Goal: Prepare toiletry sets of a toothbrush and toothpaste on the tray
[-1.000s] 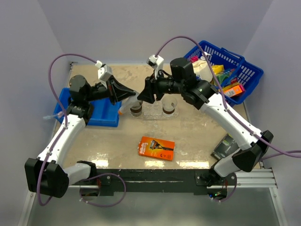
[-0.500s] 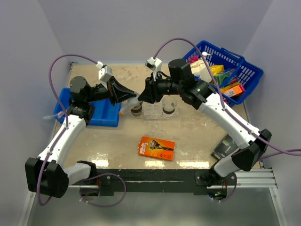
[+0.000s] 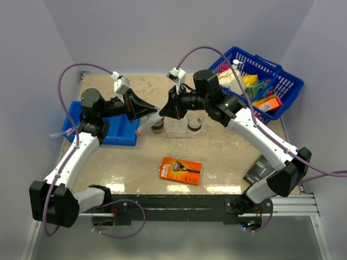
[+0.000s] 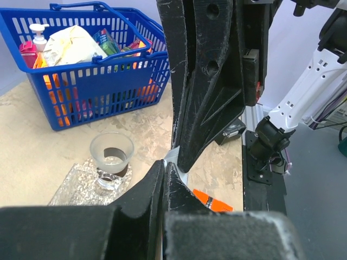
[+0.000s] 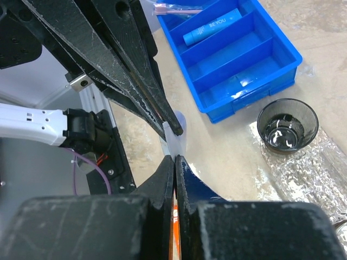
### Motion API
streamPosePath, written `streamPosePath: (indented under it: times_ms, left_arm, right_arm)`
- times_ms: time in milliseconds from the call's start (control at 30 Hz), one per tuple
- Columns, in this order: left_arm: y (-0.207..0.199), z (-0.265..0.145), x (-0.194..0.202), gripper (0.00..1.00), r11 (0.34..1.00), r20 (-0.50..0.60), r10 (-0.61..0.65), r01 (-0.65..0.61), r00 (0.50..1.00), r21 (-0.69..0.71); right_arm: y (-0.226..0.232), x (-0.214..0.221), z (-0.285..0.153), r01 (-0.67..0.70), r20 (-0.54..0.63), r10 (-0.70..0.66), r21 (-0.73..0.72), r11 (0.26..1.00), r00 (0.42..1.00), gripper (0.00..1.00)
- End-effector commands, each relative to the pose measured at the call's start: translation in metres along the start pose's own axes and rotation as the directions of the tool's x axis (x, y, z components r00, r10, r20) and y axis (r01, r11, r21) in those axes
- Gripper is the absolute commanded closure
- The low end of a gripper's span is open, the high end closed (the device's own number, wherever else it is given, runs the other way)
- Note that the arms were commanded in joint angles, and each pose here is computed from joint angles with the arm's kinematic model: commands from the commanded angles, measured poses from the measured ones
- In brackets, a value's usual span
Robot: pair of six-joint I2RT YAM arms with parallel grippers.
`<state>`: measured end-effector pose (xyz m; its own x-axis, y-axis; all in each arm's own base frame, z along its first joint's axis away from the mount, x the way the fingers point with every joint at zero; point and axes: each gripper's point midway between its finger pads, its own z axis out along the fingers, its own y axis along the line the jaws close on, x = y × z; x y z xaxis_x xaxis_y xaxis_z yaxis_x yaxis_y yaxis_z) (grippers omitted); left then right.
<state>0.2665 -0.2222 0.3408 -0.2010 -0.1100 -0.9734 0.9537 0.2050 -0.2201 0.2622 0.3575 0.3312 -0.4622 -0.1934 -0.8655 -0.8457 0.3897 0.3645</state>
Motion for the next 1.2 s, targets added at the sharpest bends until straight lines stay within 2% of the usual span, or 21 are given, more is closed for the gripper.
streamPosePath:
  times_ms: [0, 100, 133, 200, 233, 267, 333, 367, 433, 667, 767, 1167]
  left_arm:
    - [-0.008, 0.001, -0.015, 0.99, 0.996, 0.034, 0.088, -0.089, 0.996, 0.021]
    - [-0.007, 0.001, -0.013, 0.75, 0.996, 0.031, 0.083, -0.083, 0.996, 0.019]
    - [-0.006, 0.001, -0.014, 0.59, 0.996, 0.030, 0.088, -0.088, 0.996, 0.010]
    - [0.001, 0.000, -0.017, 0.46, 0.993, 0.038, 0.108, -0.107, 0.993, -0.039]
    - [0.009, -0.002, -0.015, 0.36, 0.988, 0.016, 0.126, -0.124, 0.992, -0.090]
    - [0.024, -0.008, -0.023, 0.31, 0.967, 0.024, 0.153, -0.144, 0.988, -0.211]
    - [0.040, -0.019, -0.022, 0.23, 0.925, -0.007, 0.181, -0.172, 0.983, -0.339]
    - [0.048, -0.030, -0.032, 0.20, 0.879, 0.005, 0.212, -0.189, 0.977, -0.438]
    - [0.054, -0.040, -0.032, 0.13, 0.839, 0.002, 0.226, -0.193, 0.974, -0.509]
    - [0.087, -0.076, -0.033, 0.11, 0.663, 0.004, 0.213, -0.142, 0.977, -0.735]
    - [0.094, -0.081, -0.029, 0.10, 0.634, -0.013, 0.201, -0.141, 0.979, -0.761]
    - [0.102, -0.087, -0.022, 0.10, 0.600, -0.032, 0.183, -0.138, 0.983, -0.788]
  right_arm:
    - [0.004, -0.014, -0.004, 0.007, 0.074, -0.007, 0.000, 1.000, 0.997, 1.00]
    - [-0.002, -0.017, -0.011, 0.007, 0.101, -0.012, 0.049, 0.999, 0.995, 1.00]
    - [-0.002, -0.018, -0.013, 0.008, 0.108, -0.014, 0.060, 0.998, 0.994, 1.00]
    - [-0.005, -0.020, -0.023, 0.007, 0.124, -0.021, 0.105, 0.994, 0.992, 1.00]
    - [-0.007, -0.020, -0.027, 0.018, 0.125, -0.034, 0.126, 0.992, 0.992, 1.00]
    - [-0.008, -0.023, -0.032, 0.024, 0.133, -0.044, 0.149, 0.989, 0.990, 1.00]
    - [-0.015, -0.024, -0.046, 0.037, 0.131, -0.068, 0.226, 0.973, 0.989, 1.00]
    - [-0.016, -0.029, -0.053, 0.042, 0.139, -0.080, 0.255, 0.966, 0.987, 1.00]
    - [-0.030, -0.028, -0.068, 0.050, 0.122, -0.099, 0.355, 0.934, 0.988, 1.00]
    - [-0.073, -0.021, -0.093, 0.077, 0.040, -0.119, 0.558, 0.827, 0.992, 1.00]
    - [-0.084, -0.017, -0.093, 0.101, -0.004, -0.122, 0.592, 0.800, 0.993, 1.00]
    - [-0.109, -0.013, -0.073, 0.168, -0.091, -0.143, 0.619, 0.767, 0.986, 1.00]
